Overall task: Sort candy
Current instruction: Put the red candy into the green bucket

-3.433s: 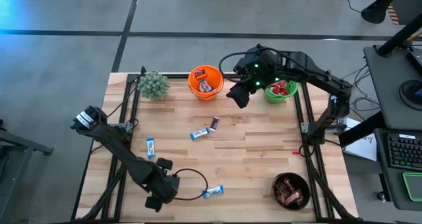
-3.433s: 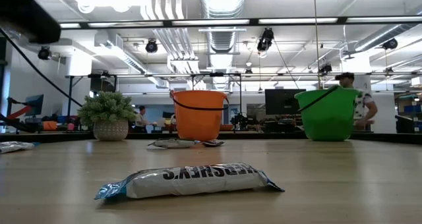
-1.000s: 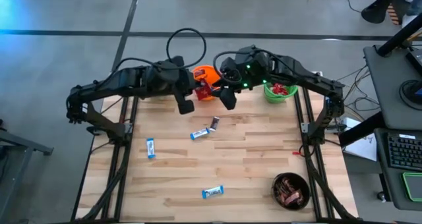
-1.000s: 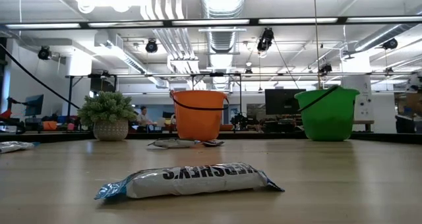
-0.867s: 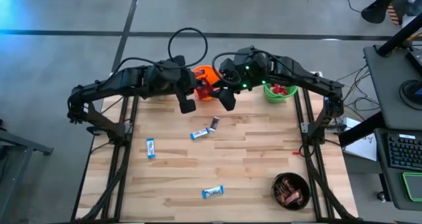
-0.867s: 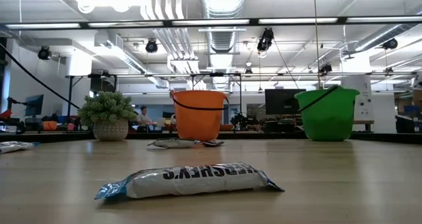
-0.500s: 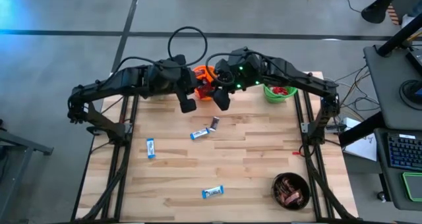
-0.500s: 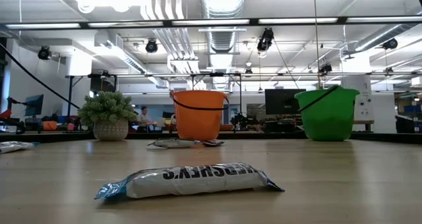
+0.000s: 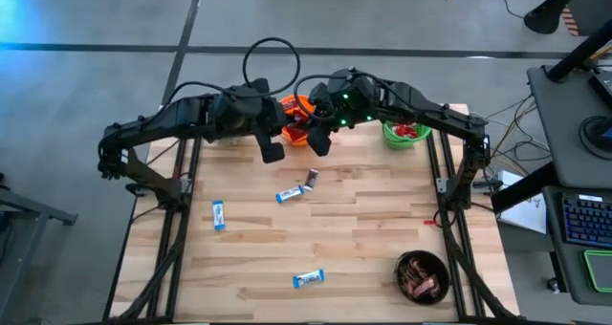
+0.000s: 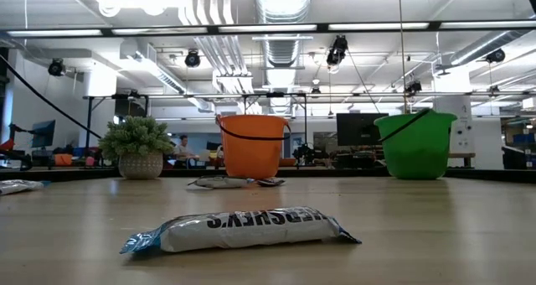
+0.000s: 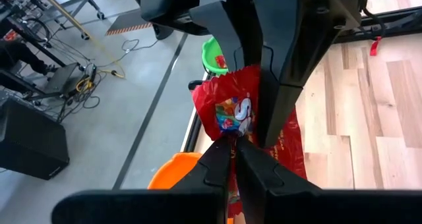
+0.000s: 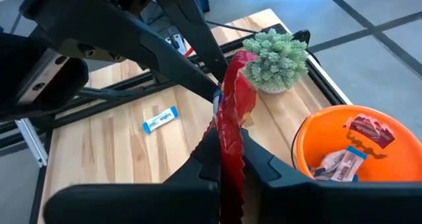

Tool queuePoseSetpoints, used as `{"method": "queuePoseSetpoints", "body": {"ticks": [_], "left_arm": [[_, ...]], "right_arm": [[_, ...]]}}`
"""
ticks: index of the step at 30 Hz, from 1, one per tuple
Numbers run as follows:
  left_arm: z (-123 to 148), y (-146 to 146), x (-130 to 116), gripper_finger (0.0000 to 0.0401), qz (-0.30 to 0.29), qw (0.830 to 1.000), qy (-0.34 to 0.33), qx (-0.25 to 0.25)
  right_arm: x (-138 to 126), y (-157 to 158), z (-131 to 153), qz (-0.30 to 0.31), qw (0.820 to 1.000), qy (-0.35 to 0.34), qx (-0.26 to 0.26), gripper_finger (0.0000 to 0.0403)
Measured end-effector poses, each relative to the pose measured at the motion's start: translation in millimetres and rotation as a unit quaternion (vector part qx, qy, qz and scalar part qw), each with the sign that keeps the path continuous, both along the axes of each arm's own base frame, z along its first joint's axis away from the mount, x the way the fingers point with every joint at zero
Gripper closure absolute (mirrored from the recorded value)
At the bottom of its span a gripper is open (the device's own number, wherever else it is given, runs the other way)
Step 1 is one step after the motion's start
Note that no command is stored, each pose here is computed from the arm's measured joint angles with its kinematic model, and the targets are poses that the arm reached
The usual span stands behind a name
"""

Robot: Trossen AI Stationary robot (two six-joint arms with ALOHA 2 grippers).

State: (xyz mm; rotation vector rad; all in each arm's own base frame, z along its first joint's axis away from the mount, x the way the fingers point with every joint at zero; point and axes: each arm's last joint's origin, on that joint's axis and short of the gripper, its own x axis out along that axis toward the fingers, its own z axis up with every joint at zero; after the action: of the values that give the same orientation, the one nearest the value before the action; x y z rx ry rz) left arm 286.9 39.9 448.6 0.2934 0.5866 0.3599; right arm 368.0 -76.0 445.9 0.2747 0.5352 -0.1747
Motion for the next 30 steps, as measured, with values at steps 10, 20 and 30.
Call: {"method": "queuePoseSetpoints", "body": {"ticks": [10, 20, 30], "left_arm": [[13.0, -1.3, -6.2, 0.0378, 0.0, 1.0, -0.012, -0.008], [33.2, -3.0, -26.4, 0.0314, 0.003, 1.0, 0.007, -0.007], [33.3, -3.7, -36.3, 0.0301, 0.004, 0.999, 0.049, -0.011]], "right_arm": [[-11.5, 0.9, 1.9, -0.002, 1.0, 0.026, -0.005, 0.0394], [-42.2, -11.5, 6.6, -0.041, 0.996, 0.084, -0.016, 0.0394], [-82.3, -43.0, 1.6, -0.11, 0.976, 0.187, -0.012, 0.0394]]}}
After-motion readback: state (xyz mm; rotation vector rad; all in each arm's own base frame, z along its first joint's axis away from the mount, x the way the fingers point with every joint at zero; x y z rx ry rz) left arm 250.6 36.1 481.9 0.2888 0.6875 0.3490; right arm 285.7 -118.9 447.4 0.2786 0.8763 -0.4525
